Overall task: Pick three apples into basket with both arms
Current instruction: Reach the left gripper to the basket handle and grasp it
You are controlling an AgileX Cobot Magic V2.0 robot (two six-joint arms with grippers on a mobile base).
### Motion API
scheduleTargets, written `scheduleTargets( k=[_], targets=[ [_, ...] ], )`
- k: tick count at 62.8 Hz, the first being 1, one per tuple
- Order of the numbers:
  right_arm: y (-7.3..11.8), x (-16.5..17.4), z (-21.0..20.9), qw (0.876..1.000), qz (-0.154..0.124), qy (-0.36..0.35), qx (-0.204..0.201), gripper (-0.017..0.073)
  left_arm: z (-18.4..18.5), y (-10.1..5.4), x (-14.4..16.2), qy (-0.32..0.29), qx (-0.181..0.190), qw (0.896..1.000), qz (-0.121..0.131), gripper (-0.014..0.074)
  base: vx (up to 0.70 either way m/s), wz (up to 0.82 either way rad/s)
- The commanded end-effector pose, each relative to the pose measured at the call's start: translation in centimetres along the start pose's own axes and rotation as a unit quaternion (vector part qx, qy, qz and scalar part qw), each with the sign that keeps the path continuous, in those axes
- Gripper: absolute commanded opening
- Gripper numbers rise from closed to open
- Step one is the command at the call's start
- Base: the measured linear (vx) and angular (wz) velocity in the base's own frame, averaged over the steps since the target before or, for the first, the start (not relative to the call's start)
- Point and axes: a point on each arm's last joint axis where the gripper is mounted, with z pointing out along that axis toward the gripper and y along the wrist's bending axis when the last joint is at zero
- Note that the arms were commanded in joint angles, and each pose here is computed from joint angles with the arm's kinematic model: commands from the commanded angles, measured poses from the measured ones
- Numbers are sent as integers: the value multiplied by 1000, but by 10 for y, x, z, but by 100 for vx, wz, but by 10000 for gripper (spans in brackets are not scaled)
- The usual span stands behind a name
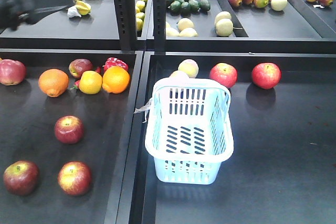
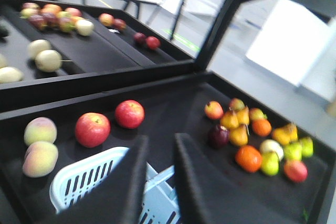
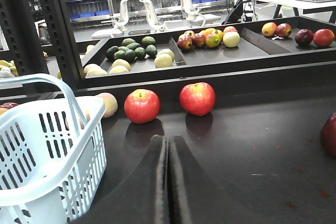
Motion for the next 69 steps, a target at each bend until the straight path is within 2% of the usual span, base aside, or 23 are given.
scheduleTargets(
  k=[1, 4, 9, 13, 17, 26, 33, 43, 55, 69],
  targets=[
    [0, -3, 0, 999, -9, -37, -3, -4, 10, -9, -23, -14, 29, 999, 40, 337, 0, 0],
    [0, -3, 0, 999, -9, -37, -3, -4, 20, -5, -26, -1, 32, 998, 55, 445, 0, 0],
    [0, -3, 0, 999, -9, -37, -3, -4, 38, 0, -31, 15, 40, 996, 78, 574, 0, 0],
    [0, -3, 0, 999, -9, -37, -3, -4, 51, 2, -32, 26, 47, 994, 92, 642, 0, 0],
    [0, -3, 0, 999, -9, -37, -3, -4, 68, 6, -31, 38, 56, 992, 106, 673, 0, 0],
    [0, -3, 0, 999, -9, -37, -3, -4, 106, 8, -21, 81, 74, 983, 145, 654, 0, 0],
    [0, -3, 0, 999, -9, -37, -3, -4, 135, 10, -3, 133, 82, 970, 184, 613, 0, 0],
    [0, -3, 0, 999, -9, -37, -3, -4, 165, 11, 27, 198, 91, 952, 217, 572, 0, 0],
    [0, -3, 0, 999, -9, -37, -3, -4, 188, 19, 55, 237, 80, 939, 235, 572, 0, 0],
    [0, -3, 0, 999, -9, -38, -3, -4, 202, 23, 70, 245, 79, 937, 235, 572, 0, 0]
  ],
)
